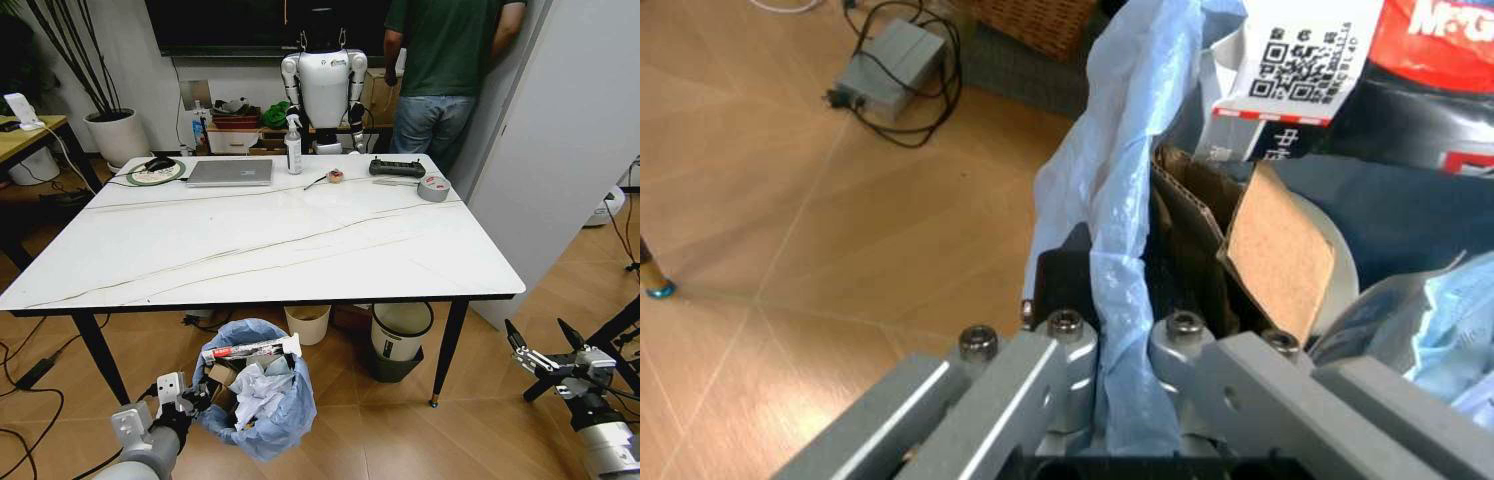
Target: Pick up the trash bin and place the trash from the table into it.
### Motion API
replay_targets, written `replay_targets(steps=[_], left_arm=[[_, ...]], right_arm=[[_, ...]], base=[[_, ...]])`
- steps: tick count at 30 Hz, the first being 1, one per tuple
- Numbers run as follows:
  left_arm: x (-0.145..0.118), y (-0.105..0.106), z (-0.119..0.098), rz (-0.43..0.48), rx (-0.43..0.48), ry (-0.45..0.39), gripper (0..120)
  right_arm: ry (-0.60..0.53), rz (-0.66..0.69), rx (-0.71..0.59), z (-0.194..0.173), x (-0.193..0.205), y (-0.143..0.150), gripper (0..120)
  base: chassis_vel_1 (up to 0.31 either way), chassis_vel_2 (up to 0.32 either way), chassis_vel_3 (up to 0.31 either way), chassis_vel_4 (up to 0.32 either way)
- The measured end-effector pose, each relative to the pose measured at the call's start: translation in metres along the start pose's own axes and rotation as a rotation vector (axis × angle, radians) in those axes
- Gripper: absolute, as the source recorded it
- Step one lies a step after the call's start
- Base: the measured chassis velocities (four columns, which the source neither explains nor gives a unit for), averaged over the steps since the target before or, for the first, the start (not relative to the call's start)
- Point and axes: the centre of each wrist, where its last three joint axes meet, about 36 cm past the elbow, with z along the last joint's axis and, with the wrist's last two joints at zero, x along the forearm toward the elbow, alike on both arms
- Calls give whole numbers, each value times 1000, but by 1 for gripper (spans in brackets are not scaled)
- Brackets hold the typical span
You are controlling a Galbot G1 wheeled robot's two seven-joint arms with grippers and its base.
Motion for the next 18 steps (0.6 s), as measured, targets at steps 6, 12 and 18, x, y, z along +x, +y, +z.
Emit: replay_targets(steps=[6,12,18], left_arm=[[-1,-1,0,3,11,9,0],[-3,-2,3,6,27,31,0],[-6,0,5,6,37,44,0]], right_arm=[[0,0,0,0,0,0,100],[0,0,0,0,0,0,100],[0,0,0,0,0,0,100]], base=[[0,0,0,0],[0,0,0,0],[0,0,0,0]])
